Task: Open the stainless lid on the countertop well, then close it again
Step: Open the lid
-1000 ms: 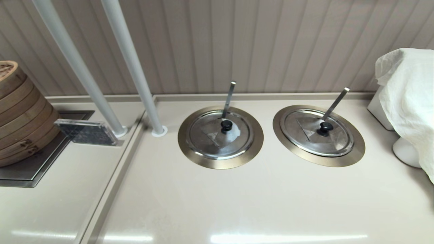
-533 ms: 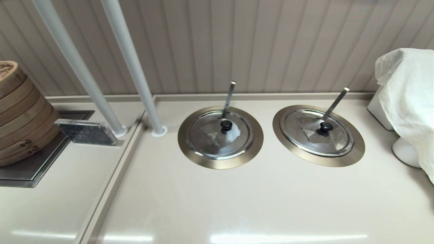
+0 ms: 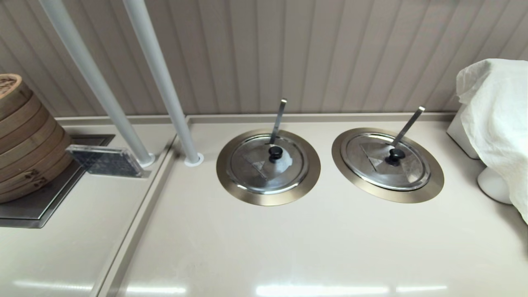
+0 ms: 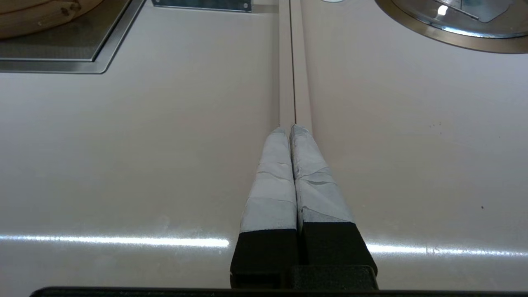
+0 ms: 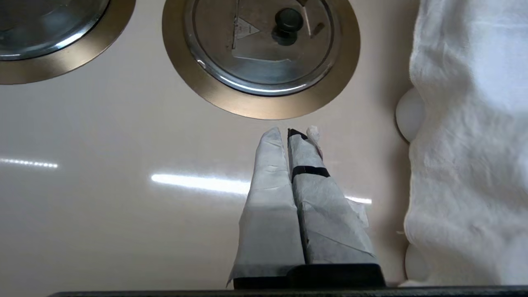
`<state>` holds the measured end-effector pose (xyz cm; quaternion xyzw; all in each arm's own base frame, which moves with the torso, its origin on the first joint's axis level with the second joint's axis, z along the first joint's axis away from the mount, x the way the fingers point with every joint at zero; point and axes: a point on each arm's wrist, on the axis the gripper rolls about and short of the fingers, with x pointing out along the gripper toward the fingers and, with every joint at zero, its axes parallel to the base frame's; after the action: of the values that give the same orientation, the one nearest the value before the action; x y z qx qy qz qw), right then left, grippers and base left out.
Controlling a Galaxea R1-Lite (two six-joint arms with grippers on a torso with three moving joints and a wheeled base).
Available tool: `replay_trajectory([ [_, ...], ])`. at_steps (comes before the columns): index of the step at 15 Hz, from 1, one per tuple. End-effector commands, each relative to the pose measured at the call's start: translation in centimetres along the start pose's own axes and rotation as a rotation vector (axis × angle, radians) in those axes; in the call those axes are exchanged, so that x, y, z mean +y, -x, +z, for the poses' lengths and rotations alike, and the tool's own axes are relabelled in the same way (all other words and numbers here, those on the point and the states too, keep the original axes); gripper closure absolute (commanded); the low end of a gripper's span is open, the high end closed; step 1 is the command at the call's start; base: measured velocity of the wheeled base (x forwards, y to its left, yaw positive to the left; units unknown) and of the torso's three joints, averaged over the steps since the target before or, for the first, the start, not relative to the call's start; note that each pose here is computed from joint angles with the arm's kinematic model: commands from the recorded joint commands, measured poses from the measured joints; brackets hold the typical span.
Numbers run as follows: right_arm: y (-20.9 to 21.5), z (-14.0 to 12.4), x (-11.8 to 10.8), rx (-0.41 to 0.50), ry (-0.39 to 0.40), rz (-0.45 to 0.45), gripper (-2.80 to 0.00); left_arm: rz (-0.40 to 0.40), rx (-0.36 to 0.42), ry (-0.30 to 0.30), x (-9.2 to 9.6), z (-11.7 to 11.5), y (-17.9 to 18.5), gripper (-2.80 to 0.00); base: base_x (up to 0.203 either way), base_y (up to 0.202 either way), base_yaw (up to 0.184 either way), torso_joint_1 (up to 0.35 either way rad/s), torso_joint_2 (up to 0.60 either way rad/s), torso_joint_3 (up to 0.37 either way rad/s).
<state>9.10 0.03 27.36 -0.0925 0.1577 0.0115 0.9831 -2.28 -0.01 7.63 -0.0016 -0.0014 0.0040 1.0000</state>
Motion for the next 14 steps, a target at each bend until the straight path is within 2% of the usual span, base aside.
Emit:
replay_trajectory([
  [1, -11.7, 2.4, 0.1, 0.254, -0.010, 0.067, 0.00, 0.001, 0.000, 0.000, 0.0, 0.0, 0.0, 0.00, 0.000, 0.000, 0.000, 0.000, 0.00, 0.000],
  [3, -17.1, 3.5, 1.7, 0.269, -0.087, 0.125, 0.00, 0.001, 0.000, 0.000, 0.0, 0.0, 0.0, 0.00, 0.000, 0.000, 0.000, 0.000, 0.00, 0.000],
  [4, -19.1, 3.9, 2.5, 0.211, -0.116, 0.123, 0.00, 0.001, 0.000, 0.000, 0.0, 0.0, 0.0, 0.00, 0.000, 0.000, 0.000, 0.000, 0.00, 0.000],
  [6, -22.0, 5.1, 2.8, -0.031, -0.169, 0.041, 0.00, 0.000, 0.000, 0.000, 0.0, 0.0, 0.0, 0.00, 0.000, 0.000, 0.000, 0.000, 0.00, 0.000],
  [7, -23.6, 4.6, 2.5, -0.091, -0.189, -0.009, 0.00, 0.001, 0.000, 0.000, 0.0, 0.0, 0.0, 0.00, 0.000, 0.000, 0.000, 0.000, 0.00, 0.000],
  [10, -26.2, 3.8, -0.8, -0.105, -0.231, -0.190, 0.00, 0.001, 0.000, 0.000, 0.0, 0.0, 0.0, 0.00, 0.000, 0.000, 0.000, 0.000, 0.00, 0.000],
  [11, -26.2, 3.8, -1.0, -0.104, -0.234, -0.236, 0.00, 0.001, 0.000, 0.000, 0.0, 0.0, 0.0, 0.00, 0.000, 0.000, 0.000, 0.000, 0.00, 0.000],
  [14, -26.1, 3.9, -1.1, -0.103, -0.235, -0.248, 0.00, 0.001, 0.000, 0.000, 0.0, 0.0, 0.0, 0.00, 0.000, 0.000, 0.000, 0.000, 0.00, 0.000],
])
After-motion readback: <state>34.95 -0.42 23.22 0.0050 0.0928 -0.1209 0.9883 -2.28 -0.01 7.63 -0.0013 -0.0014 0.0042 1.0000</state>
